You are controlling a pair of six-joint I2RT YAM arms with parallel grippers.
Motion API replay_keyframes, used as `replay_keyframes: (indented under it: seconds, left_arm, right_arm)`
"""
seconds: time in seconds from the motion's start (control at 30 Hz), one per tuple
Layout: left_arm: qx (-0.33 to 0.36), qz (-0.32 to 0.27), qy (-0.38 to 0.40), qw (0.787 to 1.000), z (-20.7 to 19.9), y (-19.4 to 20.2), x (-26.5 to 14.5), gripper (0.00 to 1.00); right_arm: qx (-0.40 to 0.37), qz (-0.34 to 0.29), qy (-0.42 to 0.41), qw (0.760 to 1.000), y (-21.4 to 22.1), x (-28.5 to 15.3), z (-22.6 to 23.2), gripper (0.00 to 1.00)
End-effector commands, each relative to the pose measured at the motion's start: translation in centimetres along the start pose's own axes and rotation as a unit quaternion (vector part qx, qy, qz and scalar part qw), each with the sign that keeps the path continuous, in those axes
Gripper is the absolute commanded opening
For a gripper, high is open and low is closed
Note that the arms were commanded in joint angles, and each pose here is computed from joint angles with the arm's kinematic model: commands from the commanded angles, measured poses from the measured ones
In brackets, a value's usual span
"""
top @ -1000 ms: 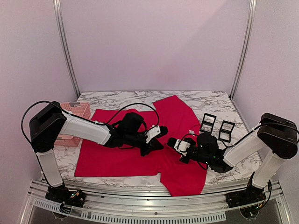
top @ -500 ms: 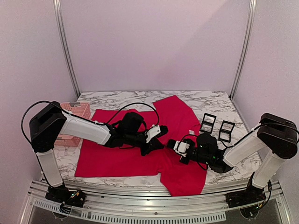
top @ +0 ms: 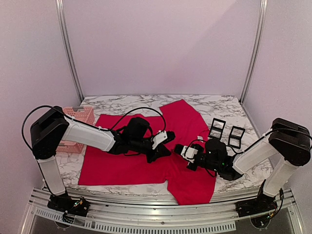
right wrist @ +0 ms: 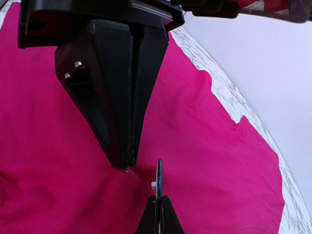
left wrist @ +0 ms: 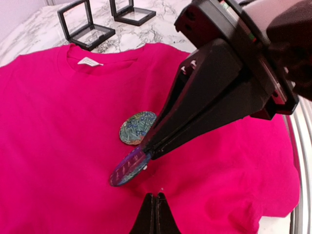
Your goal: Pin the brooch onto the clothing
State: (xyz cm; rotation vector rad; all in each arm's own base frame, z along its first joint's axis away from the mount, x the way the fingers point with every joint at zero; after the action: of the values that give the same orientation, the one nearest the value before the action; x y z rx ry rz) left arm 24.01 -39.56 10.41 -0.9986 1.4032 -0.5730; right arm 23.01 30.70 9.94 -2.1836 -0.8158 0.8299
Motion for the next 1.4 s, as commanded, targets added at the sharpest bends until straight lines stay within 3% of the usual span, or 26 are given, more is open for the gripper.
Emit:
replay_keyframes:
  seconds: [0.0,0.63,0.93,1.37]
  left_arm:
    - [0.019,-0.016,0.017,1.000,-1.4,-1.0,-0.9,0.00]
    - [0.010,-0.024,-0.006,1.000,-0.3,-1.5,-0.5,0.00]
    - [0.007,-0.026,-0.009,1.000,-0.1,-1.6,-0.3,0.00]
    - [0.003,-0.044,-0.013,0.999,0.1,-1.8,-0.2,0.00]
  right_arm:
    - [0.007,-0.011,0.015,1.000,-0.9,0.5,-0.7,0.00]
    - [0.022,-0.059,-0.044,0.997,-2.0,-1.6,0.9,0.00]
    - [0.082,-0.124,-0.068,0.987,-4.6,-2.6,0.6,0.00]
    - [0.167,-0.173,-0.120,0.963,-4.8,-4.1,-0.1,0.00]
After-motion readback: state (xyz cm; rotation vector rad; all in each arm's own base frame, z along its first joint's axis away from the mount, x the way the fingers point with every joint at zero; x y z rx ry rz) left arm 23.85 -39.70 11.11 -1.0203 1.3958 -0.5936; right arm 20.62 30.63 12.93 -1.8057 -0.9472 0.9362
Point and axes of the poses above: each gripper's point midway between its finger pads, its own x axis out along the fingers, its own z axis along the line the jaws close on, y = z × x, the point moved 4 cm from there along -x, back along the fingers, and after that the axes turned 8 degrees about -x, right-handed, at the moved point
